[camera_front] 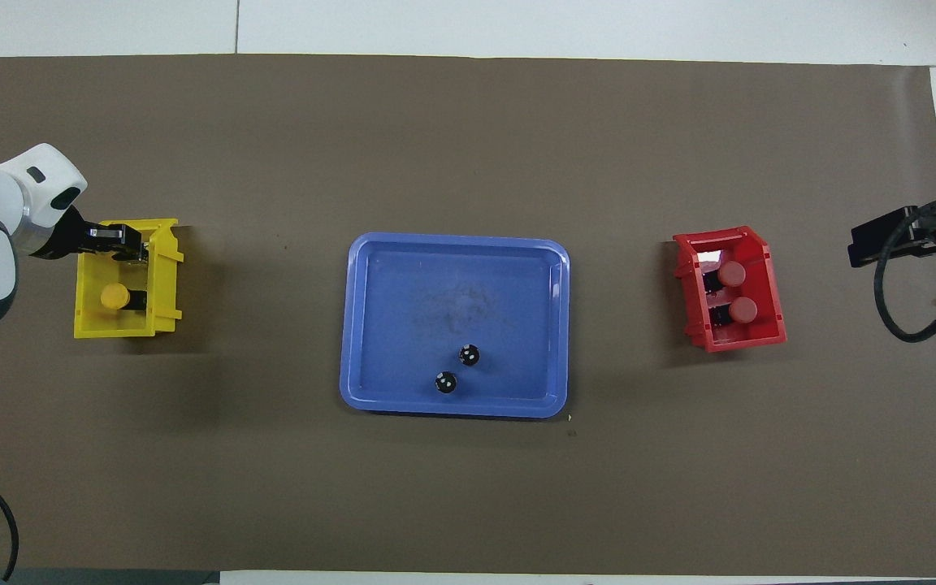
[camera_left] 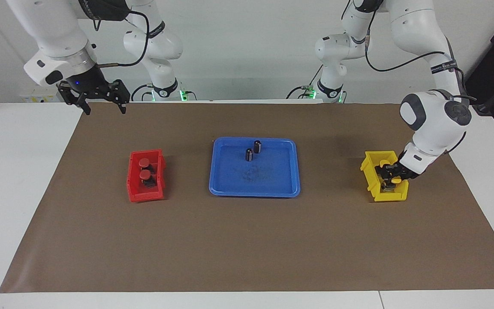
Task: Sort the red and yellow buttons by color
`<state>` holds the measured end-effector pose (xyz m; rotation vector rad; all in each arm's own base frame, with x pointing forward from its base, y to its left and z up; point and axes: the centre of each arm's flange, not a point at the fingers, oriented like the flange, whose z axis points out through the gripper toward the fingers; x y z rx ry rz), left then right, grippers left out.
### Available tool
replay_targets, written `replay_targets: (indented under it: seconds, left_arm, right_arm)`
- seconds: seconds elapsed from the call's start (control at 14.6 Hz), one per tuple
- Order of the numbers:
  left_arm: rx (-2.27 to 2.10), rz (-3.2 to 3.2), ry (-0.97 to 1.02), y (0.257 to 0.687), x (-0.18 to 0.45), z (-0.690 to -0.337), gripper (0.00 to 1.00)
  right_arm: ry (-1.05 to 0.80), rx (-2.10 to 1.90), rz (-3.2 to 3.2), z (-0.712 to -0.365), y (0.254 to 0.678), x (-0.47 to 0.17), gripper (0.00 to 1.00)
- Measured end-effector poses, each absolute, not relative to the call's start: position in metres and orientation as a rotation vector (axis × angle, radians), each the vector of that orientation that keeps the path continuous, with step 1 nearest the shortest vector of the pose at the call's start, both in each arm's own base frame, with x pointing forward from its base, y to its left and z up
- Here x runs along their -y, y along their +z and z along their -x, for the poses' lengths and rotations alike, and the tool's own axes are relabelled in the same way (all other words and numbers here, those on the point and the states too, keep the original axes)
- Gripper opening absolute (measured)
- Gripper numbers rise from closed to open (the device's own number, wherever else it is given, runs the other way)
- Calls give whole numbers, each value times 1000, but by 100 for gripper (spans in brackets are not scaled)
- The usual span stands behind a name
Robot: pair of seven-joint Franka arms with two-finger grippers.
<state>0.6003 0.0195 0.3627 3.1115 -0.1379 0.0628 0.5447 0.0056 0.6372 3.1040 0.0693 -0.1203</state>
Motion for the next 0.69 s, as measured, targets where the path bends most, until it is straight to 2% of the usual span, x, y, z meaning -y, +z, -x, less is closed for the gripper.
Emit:
replay_targets:
  seconds: [0.48, 0.62, 0.69]
  left_arm:
    - [137, -3113, 78, 352, -20, -599, 39]
    - [136, -3113, 82, 352, -20, -599, 52]
    - [136, -3113, 85, 352, -20, -600, 52]
  right_arm:
    - [-120, -69, -3104, -545, 637, -5, 100]
    - [-120, -68, -3104, -545, 637, -5, 100]
    - [-120, -68, -3104, -545, 637, -5, 100]
